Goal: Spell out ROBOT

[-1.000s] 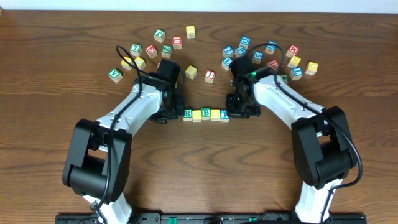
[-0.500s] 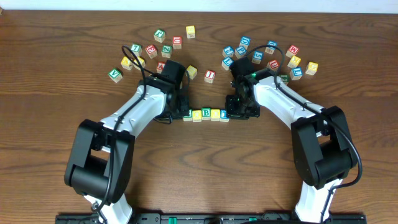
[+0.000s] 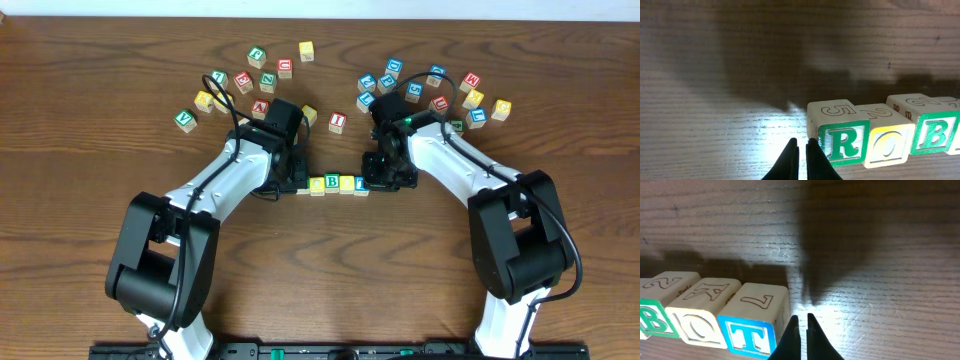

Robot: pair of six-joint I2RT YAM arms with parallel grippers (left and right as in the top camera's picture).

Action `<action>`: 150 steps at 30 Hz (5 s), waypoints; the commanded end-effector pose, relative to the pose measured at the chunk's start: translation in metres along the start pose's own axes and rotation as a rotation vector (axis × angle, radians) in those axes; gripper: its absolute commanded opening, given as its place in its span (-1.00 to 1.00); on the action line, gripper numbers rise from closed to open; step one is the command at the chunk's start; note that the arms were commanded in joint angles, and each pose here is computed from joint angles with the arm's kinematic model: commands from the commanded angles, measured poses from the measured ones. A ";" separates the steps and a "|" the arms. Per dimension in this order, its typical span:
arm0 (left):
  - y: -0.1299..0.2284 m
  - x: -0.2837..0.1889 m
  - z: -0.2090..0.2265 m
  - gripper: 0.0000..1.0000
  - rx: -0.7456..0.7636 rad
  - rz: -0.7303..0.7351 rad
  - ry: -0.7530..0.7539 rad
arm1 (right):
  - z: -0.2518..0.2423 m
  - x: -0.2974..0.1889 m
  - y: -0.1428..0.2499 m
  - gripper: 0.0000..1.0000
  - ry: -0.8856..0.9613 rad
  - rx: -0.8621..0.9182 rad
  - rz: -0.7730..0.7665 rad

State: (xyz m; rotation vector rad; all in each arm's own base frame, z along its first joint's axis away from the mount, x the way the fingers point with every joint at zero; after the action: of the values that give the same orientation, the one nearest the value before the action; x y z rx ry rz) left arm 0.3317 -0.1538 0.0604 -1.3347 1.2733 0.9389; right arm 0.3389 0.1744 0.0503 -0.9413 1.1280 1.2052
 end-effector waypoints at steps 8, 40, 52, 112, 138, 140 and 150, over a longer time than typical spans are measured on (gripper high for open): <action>0.006 0.009 -0.019 -0.85 0.066 0.001 0.010 | 0.003 0.005 0.002 -0.98 -0.019 -0.005 0.012; -0.002 0.011 -0.069 -0.85 0.141 -0.112 0.081 | -0.022 -0.002 -0.019 -0.98 -0.026 0.012 -0.017; 0.005 0.035 -0.063 -0.85 0.134 -0.053 0.056 | -0.041 -0.005 -0.020 -0.97 -0.003 0.050 0.005; -0.006 0.037 -0.061 -0.83 0.203 -0.094 0.059 | -0.047 -0.008 -0.034 -0.81 0.003 -0.103 -0.054; -0.030 -0.014 -0.017 -0.83 0.202 -0.159 -0.030 | -0.057 -0.046 -0.056 -0.88 0.065 -0.055 -0.105; -0.036 -0.031 -0.011 -0.84 0.186 -0.199 -0.045 | -0.053 -0.056 -0.060 -0.88 0.061 -0.065 -0.115; -0.042 -0.139 0.020 -0.84 0.092 -0.435 -0.041 | -0.008 -0.082 -0.051 -0.94 -0.025 -0.143 -0.087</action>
State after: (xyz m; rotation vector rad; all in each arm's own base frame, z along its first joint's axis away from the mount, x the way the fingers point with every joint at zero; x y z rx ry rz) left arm 0.3535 -0.1269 0.1641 -1.4029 1.0180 0.6352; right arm 0.3957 0.1177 0.1210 -1.0756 1.0328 1.1639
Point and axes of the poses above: each gripper's point midway between its finger pads, its own x axis out along the fingers, its own z axis along the line the jaws close on, y = z × x, the point moved 4 cm from there along -x, back along the fingers, and after that the axes turned 7 degrees about x, right-handed, at the moved point
